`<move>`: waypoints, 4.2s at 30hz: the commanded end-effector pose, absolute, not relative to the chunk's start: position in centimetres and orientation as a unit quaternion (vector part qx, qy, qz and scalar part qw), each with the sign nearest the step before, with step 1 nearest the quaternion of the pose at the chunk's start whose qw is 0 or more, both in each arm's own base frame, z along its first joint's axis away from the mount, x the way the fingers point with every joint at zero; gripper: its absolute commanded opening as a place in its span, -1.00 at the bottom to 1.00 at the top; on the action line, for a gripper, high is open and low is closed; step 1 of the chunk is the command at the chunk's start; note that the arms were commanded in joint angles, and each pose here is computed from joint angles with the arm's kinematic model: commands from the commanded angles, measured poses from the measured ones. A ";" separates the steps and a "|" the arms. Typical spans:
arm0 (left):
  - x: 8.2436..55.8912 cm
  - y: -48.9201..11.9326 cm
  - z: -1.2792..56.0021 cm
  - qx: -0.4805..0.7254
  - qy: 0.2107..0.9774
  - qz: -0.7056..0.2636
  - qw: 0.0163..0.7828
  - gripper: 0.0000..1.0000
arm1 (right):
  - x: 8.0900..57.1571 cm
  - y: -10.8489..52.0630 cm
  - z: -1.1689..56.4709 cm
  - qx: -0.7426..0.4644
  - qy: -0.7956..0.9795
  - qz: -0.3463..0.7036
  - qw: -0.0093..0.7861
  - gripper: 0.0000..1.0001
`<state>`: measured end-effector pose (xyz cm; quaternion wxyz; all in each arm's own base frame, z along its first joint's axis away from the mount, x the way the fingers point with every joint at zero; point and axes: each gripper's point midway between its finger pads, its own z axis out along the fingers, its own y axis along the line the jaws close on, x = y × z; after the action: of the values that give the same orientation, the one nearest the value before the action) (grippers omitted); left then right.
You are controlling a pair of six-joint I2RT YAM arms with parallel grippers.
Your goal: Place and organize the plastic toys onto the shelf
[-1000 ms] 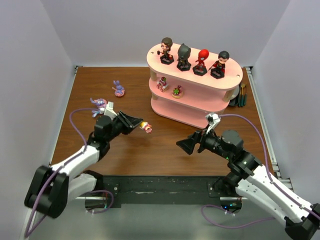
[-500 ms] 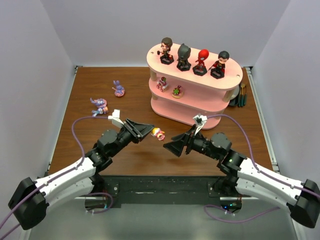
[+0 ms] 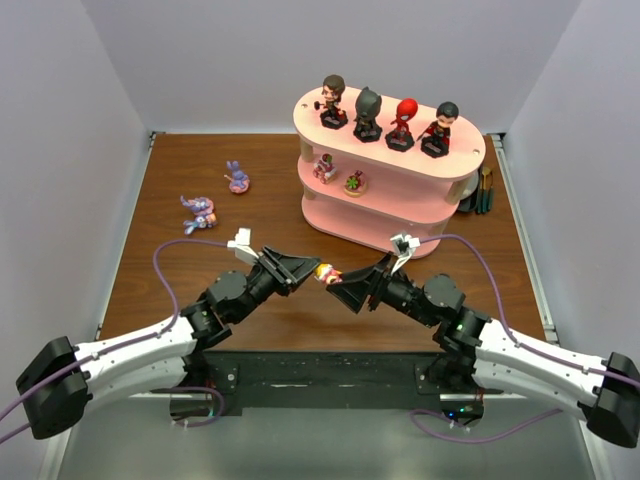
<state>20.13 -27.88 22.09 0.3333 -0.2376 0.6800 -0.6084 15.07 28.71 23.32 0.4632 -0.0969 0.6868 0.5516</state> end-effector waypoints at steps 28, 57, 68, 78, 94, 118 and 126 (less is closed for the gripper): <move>19.2 -25.3 22.9 -0.003 0.714 -0.456 0.532 0.68 | 14.7 24.4 22.8 -0.142 0.758 0.426 0.473 -1.00; 14.6 -30.6 27.7 0.559 0.502 -0.258 0.608 0.99 | 10.1 24.4 27.6 -0.287 0.774 0.420 0.377 -1.00; 14.1 -32.3 28.3 0.591 0.465 -0.260 0.605 0.93 | 9.8 25.2 27.4 -0.285 0.767 0.441 0.370 -1.00; 12.8 -34.6 29.3 0.598 0.443 -0.313 0.590 0.79 | 9.6 25.4 26.3 -0.293 0.767 0.440 0.363 -1.00; 11.9 -35.5 27.1 0.629 0.478 -0.333 0.514 0.43 | 9.6 24.7 25.4 -0.314 0.770 0.419 0.364 -1.00; 12.1 -34.7 25.4 0.648 0.504 -0.308 0.482 0.20 | 9.5 24.4 24.4 -0.313 0.777 0.411 0.358 -1.00; 11.9 -35.4 26.2 0.639 0.494 -0.325 0.492 -0.11 | 9.7 24.9 23.9 -0.318 0.780 0.408 0.351 -1.00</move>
<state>11.66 -34.21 22.77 0.4493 0.6562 0.5223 -0.3079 9.95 24.39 23.83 0.3532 -0.3060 0.7891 0.3986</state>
